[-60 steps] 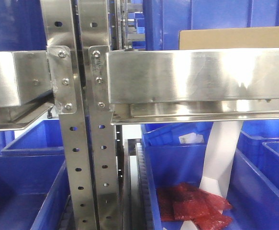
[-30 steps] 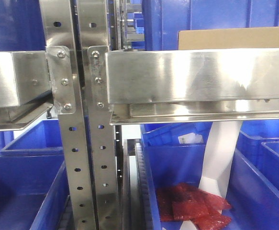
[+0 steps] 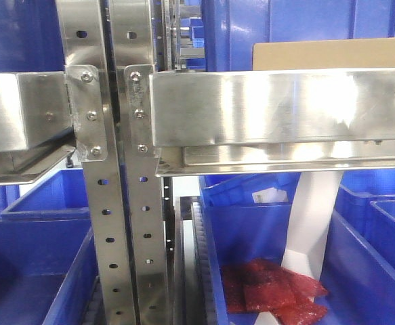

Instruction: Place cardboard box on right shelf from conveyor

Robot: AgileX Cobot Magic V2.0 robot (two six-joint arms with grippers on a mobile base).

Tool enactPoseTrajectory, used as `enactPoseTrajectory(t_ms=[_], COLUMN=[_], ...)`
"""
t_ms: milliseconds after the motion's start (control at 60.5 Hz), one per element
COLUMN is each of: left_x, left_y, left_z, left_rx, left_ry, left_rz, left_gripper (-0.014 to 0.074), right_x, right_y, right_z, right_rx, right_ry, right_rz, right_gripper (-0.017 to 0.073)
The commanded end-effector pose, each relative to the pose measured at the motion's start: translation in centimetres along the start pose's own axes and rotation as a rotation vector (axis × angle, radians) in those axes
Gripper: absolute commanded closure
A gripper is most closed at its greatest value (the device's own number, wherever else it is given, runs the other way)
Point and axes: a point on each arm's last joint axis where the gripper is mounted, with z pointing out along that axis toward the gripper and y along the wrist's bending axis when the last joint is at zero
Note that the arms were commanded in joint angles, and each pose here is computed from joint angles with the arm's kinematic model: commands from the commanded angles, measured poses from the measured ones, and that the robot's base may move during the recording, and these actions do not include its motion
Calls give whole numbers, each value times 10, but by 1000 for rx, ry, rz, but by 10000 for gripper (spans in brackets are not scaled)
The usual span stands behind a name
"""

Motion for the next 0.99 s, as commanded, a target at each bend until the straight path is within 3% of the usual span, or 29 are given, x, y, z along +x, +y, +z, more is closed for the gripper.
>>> enactPoseTrajectory(t_ms=[0, 975], left_x=[-5, -5], left_y=[0, 0], left_z=[-1, -1], left_rx=[-2, -2], left_ry=[-89, -89], left_rz=[-5, -5], left_gripper=[710, 710], right_x=[-5, 1], right_y=[-1, -2], right_z=[-1, 0], right_rx=[8, 10], right_ry=[-136, -124], right_rz=[-22, -22], right_gripper=[503, 503])
